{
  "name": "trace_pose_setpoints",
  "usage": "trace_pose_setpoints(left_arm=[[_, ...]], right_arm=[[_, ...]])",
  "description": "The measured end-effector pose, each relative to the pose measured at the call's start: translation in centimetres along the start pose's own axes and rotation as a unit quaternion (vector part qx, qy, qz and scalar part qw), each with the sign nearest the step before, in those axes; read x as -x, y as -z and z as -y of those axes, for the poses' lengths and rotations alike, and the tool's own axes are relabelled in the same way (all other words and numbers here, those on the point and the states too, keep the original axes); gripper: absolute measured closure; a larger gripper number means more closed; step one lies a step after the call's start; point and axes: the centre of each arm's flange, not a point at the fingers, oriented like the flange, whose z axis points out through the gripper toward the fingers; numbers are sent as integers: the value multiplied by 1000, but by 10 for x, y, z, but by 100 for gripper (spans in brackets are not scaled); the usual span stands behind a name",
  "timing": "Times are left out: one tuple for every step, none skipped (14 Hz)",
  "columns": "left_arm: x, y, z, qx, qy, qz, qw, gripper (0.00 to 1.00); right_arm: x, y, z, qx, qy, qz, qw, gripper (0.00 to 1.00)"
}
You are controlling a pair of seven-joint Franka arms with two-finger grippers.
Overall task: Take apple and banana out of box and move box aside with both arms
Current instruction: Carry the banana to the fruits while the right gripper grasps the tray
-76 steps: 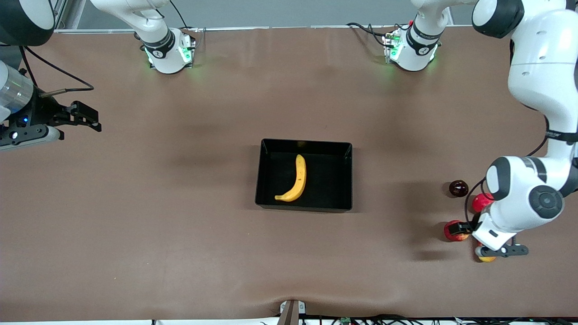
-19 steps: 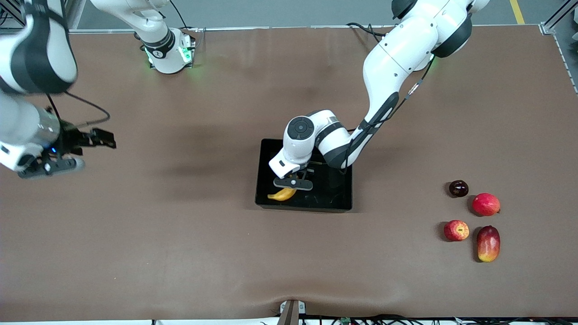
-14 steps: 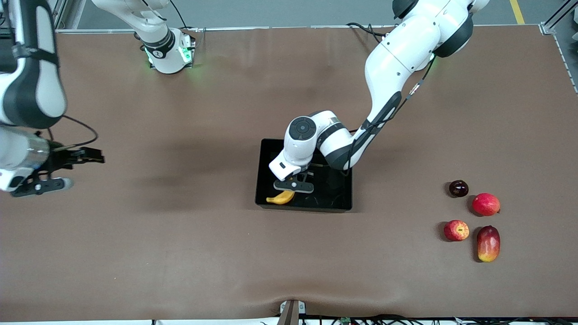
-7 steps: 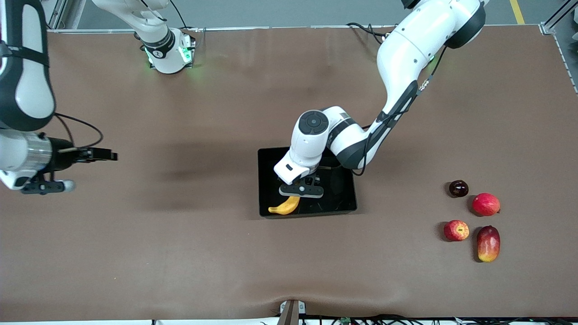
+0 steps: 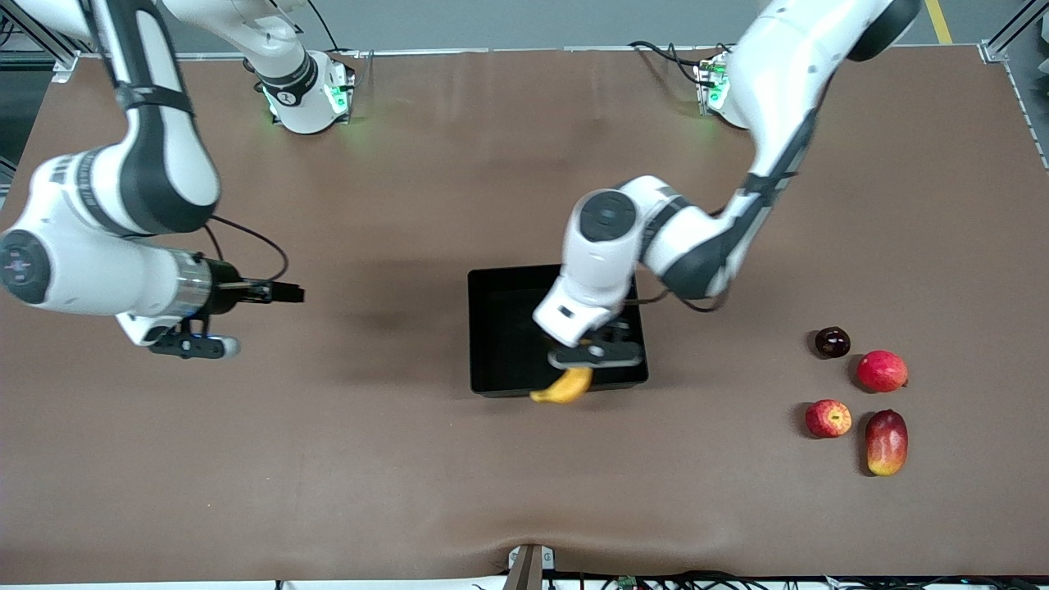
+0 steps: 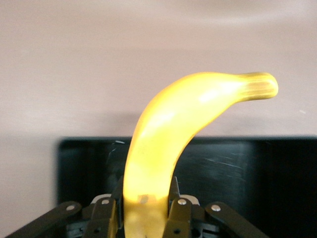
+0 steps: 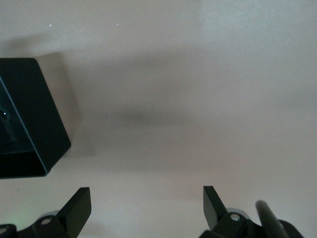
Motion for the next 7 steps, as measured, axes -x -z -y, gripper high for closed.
trace_pose_setpoints(left_arm=[[-16,1,30,-11,4,10,1000,65],[-30,-2,62,-24,5,22,999,65],[-39,-10,92,-36,9,34,999,65],[-44,-21,119,-46,14,46,998,65],[-45,-34,142,-58,17,57,997,65],[-45,-49,166,-77,16,64,995,65],[-43,-64,188,-97,13,66,993,65]], right_arm=[[0,-5,14,1,-2,-8,1000,0],[1,-10,31,1,-9,-19,1000,0],[3,-16,49,0,-12,-31,999,0],[4,-24,66,0,-11,-42,999,0],[4,-33,82,-1,-10,-51,999,0],[4,-44,96,-1,-14,-58,998,0],[3,-57,108,-1,-20,-65,998,0]])
